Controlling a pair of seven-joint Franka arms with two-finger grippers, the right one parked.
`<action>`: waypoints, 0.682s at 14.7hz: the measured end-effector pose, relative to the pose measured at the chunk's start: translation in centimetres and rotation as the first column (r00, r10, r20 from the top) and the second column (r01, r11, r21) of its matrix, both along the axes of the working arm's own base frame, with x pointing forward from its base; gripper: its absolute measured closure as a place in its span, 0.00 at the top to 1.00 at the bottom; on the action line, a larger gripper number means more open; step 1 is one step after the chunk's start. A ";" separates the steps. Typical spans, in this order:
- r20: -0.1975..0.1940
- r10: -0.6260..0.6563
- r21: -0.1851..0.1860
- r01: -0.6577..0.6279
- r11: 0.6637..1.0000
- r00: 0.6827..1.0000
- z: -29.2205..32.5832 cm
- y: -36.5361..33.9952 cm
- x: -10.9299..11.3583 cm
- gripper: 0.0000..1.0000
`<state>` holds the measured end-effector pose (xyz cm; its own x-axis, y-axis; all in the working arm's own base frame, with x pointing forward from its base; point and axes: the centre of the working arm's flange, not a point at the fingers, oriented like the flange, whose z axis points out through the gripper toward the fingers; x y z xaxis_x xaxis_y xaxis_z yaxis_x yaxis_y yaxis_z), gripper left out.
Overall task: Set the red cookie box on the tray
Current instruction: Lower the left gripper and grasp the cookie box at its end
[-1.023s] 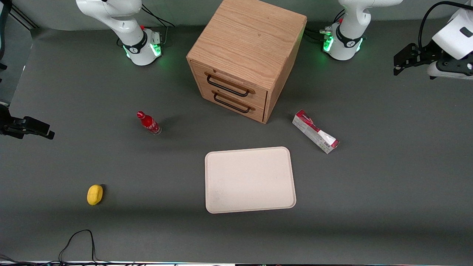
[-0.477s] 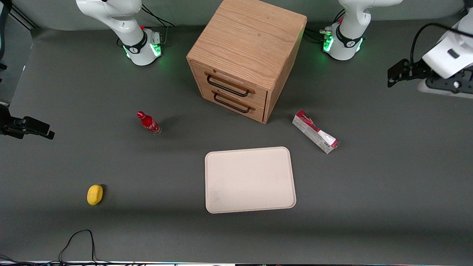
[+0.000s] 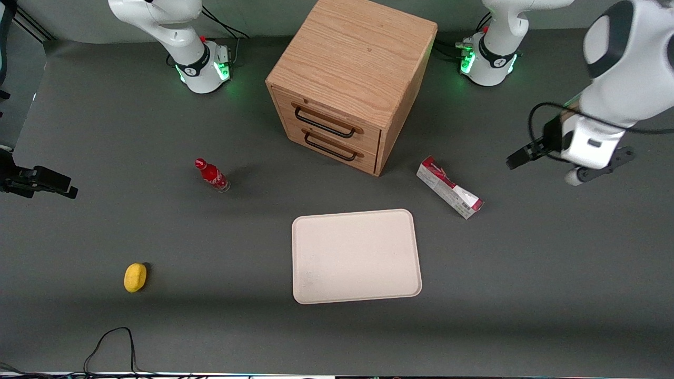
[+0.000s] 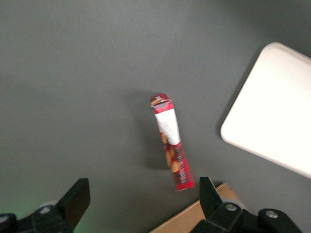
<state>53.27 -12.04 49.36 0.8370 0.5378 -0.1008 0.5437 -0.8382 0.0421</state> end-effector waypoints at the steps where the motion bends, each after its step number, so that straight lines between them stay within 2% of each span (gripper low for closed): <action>1: -0.003 0.069 0.003 -0.069 0.998 0.998 -1.7 -1.9 0.2 1.00; 4: -0.022 0.199 0.015 -0.199 0.980 0.980 -8.0 -5.7 0.5 1.00; 8: -0.009 0.252 0.102 -0.250 0.963 0.968 -17.9 -7.2 0.2 1.00; 10: -0.024 0.255 0.114 -0.251 0.961 0.967 -21.8 -7.9 -0.6 1.00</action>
<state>52.62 -19.89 27.55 0.6692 0.7407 -0.0587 0.7378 -0.6718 -0.0663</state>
